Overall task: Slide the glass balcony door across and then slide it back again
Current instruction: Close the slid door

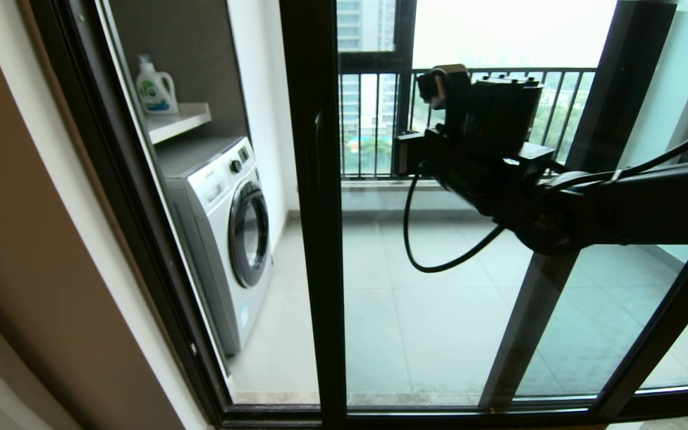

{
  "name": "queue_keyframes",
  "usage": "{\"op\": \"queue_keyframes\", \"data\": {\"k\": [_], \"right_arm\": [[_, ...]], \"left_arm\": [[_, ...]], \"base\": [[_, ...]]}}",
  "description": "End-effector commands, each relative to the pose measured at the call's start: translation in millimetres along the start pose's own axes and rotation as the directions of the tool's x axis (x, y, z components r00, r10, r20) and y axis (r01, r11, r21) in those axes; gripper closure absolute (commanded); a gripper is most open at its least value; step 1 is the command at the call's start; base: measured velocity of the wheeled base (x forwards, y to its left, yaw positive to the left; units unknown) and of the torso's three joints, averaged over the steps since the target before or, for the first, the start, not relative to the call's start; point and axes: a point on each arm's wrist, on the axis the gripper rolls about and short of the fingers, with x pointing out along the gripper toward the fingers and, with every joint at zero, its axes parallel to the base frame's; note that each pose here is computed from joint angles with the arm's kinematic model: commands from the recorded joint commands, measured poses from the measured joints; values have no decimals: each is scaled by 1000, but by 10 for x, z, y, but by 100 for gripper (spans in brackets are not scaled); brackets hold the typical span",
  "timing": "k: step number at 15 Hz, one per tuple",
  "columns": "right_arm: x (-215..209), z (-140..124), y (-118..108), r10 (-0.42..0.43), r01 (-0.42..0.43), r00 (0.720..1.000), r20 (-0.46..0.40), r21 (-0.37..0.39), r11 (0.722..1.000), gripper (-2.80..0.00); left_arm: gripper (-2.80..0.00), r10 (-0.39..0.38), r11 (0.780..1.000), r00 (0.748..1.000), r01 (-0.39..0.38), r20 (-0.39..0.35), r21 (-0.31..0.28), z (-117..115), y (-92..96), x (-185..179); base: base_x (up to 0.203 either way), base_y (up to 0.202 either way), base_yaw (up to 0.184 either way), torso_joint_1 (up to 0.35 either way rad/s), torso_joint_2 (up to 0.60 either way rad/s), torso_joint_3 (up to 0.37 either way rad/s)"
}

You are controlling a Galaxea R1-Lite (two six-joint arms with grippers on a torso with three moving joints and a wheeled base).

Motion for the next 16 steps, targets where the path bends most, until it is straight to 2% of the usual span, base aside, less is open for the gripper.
{"op": "queue_keyframes", "data": {"k": [1,6,9,11,13,14,16], "right_arm": [[-694,376,-343,-38,38,998,40,11,999,0],[-2153,613,-892,-142,139,985,100,33,990,0],[-3090,555,-1102,-254,251,962,98,34,967,0],[-3661,393,-1159,-339,339,937,80,19,941,0],[-4148,149,-1119,-422,424,903,84,-3,906,0],[-4338,-26,-1062,-432,436,897,97,-27,899,0],[-4593,-389,-939,-403,418,905,136,-109,902,0]], "left_arm": [[0,0,1000,1000,0,-1,0,1,0,1],[0,1,1000,1000,-1,0,0,0,0,0],[0,0,1000,1000,0,-1,0,1,0,1],[0,0,1000,1000,0,0,0,0,0,0],[0,0,1000,1000,0,0,0,0,0,0],[0,0,1000,1000,0,0,0,0,0,0],[0,1,1000,1000,-1,0,0,0,0,0]], "base": [[0,0,0,0,0,0],[0,0,0,0,0,0],[0,0,0,0,0,0],[0,0,0,0,0,0],[0,0,0,0,0,0],[0,0,0,0,0,0],[0,0,0,0,0,0]]}}
